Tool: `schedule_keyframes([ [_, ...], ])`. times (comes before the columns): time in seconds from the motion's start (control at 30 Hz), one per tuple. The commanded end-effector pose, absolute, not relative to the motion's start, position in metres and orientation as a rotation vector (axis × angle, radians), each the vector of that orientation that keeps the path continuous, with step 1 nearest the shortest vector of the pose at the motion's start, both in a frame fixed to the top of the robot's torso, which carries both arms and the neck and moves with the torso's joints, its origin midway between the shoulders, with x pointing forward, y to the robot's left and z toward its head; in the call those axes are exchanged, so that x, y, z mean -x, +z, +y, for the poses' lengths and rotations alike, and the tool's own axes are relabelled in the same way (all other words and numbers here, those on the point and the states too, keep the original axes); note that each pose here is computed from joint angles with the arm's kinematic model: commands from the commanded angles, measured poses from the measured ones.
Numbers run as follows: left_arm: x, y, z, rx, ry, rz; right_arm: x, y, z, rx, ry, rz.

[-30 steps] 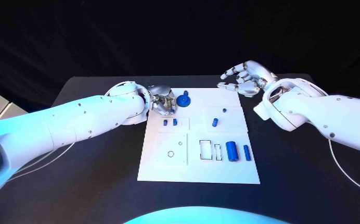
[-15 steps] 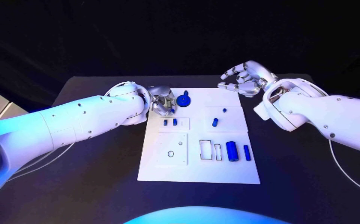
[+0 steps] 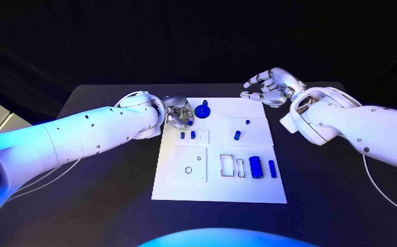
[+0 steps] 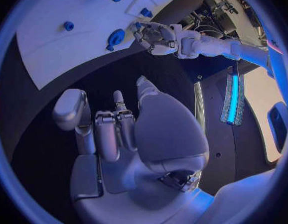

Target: Assemble the parts on the task board

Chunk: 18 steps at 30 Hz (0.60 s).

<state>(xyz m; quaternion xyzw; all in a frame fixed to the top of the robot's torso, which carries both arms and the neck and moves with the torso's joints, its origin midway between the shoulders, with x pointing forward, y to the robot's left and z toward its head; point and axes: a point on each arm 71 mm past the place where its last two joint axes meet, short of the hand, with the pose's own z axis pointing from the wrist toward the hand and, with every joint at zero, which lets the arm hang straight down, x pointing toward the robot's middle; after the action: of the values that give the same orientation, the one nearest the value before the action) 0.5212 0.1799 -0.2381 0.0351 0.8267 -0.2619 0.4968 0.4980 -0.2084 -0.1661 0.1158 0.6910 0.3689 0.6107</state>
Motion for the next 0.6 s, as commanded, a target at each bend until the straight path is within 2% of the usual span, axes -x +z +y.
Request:
schedule_keyframes([
  [0.03, -0.5208, -0.2378, 0.1794, -0.083, -0.634, 2.002, -0.4975, -0.1661, -0.2077, -0.255, 0.856, 1.594],
  [0.6, -0.5218, -0.2370, 0.1883, -0.059, -0.614, 1.983, -0.4981, -0.1664, -0.2118, -0.263, 0.844, 1.592],
])
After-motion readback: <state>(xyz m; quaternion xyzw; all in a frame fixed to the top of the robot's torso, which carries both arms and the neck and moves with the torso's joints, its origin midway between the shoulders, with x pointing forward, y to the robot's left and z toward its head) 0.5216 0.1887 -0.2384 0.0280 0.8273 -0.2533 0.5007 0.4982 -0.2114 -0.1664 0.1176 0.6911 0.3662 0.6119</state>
